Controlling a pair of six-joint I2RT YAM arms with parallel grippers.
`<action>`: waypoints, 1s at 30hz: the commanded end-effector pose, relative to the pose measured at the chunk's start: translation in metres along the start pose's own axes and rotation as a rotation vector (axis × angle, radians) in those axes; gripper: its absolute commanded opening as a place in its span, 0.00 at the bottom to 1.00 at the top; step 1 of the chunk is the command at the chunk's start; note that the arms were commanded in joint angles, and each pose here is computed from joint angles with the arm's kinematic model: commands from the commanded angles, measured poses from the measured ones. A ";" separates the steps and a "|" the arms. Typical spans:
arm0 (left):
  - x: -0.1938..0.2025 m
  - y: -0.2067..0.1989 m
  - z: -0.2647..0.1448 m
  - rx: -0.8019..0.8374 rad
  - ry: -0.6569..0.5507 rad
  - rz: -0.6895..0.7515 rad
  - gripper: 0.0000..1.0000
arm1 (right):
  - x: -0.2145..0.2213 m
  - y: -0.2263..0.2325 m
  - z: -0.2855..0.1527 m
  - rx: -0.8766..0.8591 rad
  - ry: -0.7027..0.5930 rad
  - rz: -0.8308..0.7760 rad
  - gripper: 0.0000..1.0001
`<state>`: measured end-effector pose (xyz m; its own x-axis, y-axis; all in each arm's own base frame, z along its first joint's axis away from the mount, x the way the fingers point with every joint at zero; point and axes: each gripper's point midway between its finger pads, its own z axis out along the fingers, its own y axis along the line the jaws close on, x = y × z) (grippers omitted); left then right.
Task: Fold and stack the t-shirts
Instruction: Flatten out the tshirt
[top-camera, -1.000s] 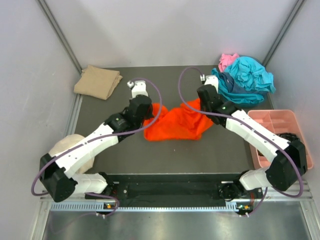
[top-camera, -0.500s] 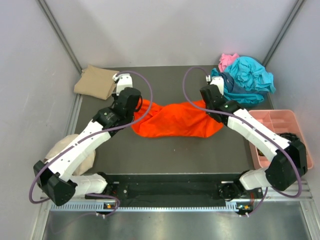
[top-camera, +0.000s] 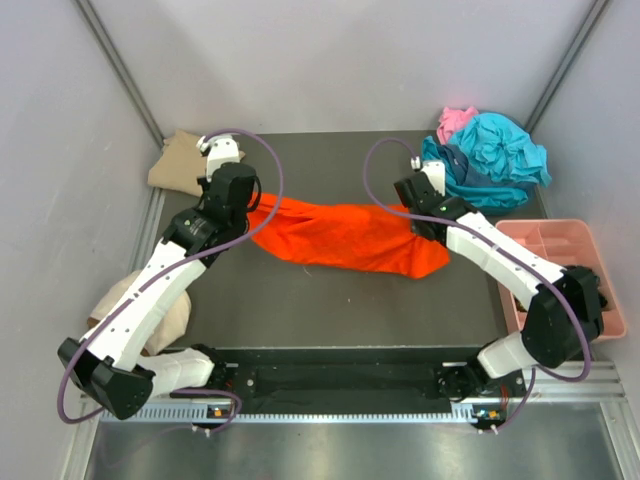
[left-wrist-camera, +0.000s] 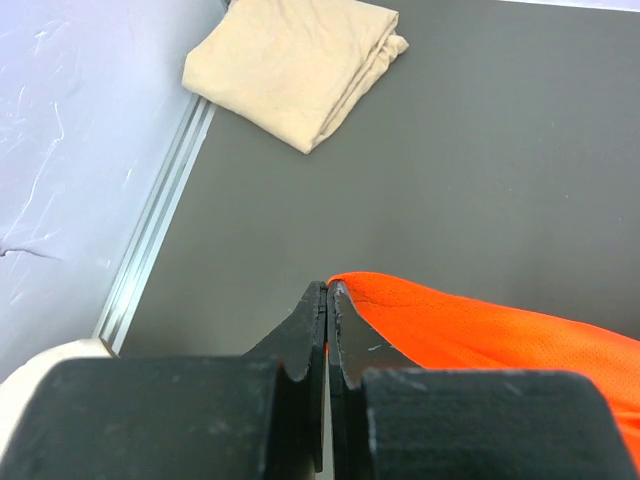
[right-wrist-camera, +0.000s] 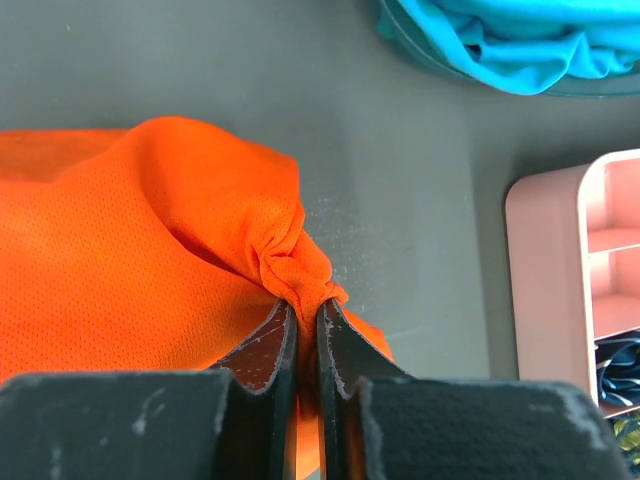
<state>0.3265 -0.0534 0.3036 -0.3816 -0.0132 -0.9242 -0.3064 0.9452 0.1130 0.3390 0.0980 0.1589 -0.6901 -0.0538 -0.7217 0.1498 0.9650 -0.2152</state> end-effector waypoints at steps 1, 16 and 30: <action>-0.021 0.031 -0.007 -0.088 -0.056 -0.012 0.00 | 0.002 -0.020 0.007 0.090 0.023 -0.014 0.03; -0.047 0.053 -0.013 -0.124 -0.090 -0.037 0.00 | -0.038 -0.027 -0.016 -0.042 -0.029 0.061 0.00; -0.138 0.071 -0.164 0.450 -0.434 -0.330 0.00 | -0.049 -0.019 -0.233 -0.845 -0.354 0.011 0.00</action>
<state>0.2468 -0.0301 0.4507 -0.0344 -0.2077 -0.9776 -0.0894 0.9749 -0.2040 0.2505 0.1328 0.3165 -0.4555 0.0582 -0.8883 -0.3293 0.9161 0.2288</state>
